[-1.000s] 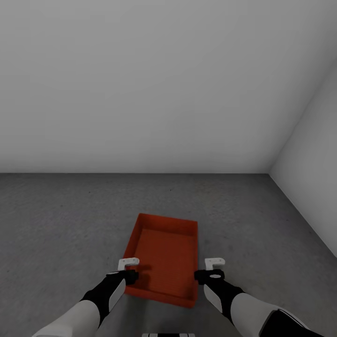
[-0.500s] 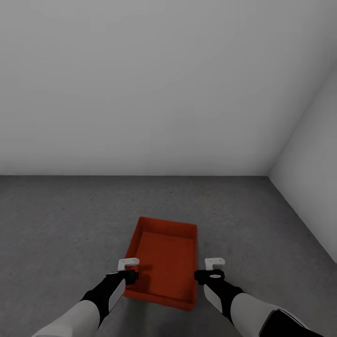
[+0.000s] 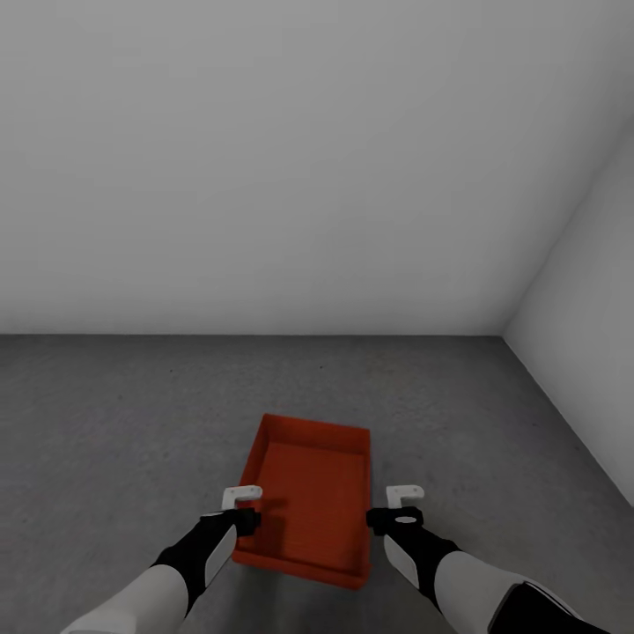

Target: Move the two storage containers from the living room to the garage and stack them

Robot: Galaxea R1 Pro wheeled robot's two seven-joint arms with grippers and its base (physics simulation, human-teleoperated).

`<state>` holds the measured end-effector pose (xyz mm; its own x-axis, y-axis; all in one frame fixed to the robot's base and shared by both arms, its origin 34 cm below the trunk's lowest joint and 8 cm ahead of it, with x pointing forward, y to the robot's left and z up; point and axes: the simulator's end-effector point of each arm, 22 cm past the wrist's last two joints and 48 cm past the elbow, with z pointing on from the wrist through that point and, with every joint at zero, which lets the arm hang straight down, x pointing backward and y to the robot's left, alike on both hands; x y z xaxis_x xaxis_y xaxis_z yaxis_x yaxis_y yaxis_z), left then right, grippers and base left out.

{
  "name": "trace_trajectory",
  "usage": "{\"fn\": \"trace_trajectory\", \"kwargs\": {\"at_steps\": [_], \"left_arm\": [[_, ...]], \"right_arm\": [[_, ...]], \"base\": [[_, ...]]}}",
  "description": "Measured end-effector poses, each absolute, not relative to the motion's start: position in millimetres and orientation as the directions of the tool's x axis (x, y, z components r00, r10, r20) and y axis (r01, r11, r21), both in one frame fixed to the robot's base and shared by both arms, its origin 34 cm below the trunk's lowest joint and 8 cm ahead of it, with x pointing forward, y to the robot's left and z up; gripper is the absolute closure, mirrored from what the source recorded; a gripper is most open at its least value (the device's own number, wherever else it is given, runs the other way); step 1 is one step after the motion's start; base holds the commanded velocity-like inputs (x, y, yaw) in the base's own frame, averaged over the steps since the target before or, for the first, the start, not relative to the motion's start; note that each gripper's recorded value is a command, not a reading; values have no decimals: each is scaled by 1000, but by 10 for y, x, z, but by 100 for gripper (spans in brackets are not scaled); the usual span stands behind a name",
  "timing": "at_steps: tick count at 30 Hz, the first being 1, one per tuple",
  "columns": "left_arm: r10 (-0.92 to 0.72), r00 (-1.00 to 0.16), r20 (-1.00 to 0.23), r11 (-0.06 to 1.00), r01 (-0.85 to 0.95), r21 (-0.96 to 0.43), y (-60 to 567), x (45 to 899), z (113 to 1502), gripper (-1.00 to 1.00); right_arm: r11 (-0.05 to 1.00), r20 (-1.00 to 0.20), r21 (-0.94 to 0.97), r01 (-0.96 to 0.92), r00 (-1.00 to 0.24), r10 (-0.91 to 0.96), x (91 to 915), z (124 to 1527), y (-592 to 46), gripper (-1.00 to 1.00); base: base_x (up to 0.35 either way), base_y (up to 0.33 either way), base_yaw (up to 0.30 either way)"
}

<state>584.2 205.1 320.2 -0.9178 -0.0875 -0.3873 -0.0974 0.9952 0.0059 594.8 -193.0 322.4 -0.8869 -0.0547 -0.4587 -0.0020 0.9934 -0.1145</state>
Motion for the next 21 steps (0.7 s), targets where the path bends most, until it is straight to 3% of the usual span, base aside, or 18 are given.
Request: {"fn": "trace_trajectory", "kwargs": {"at_steps": [21], "left_arm": [[-86,-919,-386,995,-96,6,2042,5916,3637,-100]], "right_arm": [[993,-463,-121,-6,-884,-62,6041,3666,-1958,-100]], "base": [[0,0,0]]}}
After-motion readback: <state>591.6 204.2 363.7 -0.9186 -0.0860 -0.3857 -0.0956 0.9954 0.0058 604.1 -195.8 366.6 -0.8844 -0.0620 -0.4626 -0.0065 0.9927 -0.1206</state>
